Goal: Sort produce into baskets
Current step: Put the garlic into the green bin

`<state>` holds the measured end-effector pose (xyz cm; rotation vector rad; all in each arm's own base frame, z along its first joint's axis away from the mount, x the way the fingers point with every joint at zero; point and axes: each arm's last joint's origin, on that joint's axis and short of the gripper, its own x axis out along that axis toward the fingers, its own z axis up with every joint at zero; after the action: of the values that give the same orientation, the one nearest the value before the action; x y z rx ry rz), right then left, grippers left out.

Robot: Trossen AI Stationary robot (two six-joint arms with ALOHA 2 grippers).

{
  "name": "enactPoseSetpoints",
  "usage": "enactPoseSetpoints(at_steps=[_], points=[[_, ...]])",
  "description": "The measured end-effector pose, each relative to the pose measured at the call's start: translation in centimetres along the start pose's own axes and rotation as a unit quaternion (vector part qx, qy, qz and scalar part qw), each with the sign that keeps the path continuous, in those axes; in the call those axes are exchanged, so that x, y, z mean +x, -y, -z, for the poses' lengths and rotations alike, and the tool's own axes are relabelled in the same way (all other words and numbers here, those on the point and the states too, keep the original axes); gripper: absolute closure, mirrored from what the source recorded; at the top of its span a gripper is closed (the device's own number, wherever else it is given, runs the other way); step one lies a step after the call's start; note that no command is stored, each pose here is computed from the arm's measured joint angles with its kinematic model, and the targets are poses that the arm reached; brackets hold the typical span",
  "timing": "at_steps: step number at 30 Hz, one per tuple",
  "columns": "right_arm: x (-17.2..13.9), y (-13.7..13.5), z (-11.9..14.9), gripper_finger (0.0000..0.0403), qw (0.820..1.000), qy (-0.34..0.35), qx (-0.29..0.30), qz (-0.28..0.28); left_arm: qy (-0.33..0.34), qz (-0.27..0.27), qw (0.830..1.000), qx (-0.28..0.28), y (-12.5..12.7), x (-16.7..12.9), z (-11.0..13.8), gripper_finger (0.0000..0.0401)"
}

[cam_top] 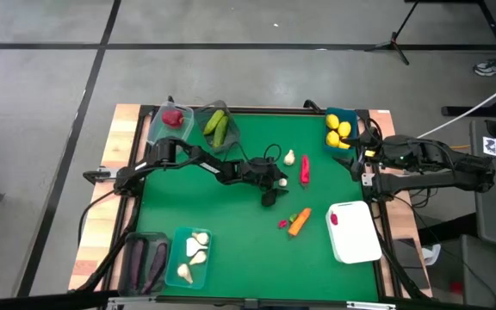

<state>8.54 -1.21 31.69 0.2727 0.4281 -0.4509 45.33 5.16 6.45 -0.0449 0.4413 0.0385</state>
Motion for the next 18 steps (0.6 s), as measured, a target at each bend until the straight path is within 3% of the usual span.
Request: enactPoseSetpoints(at_steps=[6, 18], points=[[0.01, 0.03, 0.09, 0.0052, 1.0, -0.005, -0.002, 0.002, 0.0, -0.003, 1.0, 0.002, 0.31, 0.02, 0.01, 0.0142], [0.0, 0.07, 0.18, 0.0052, 1.0, -0.009, -0.003, 0.003, -0.001, -0.018, 0.999, -0.028, 0.19, -0.18, -0.25, 0.0272]])
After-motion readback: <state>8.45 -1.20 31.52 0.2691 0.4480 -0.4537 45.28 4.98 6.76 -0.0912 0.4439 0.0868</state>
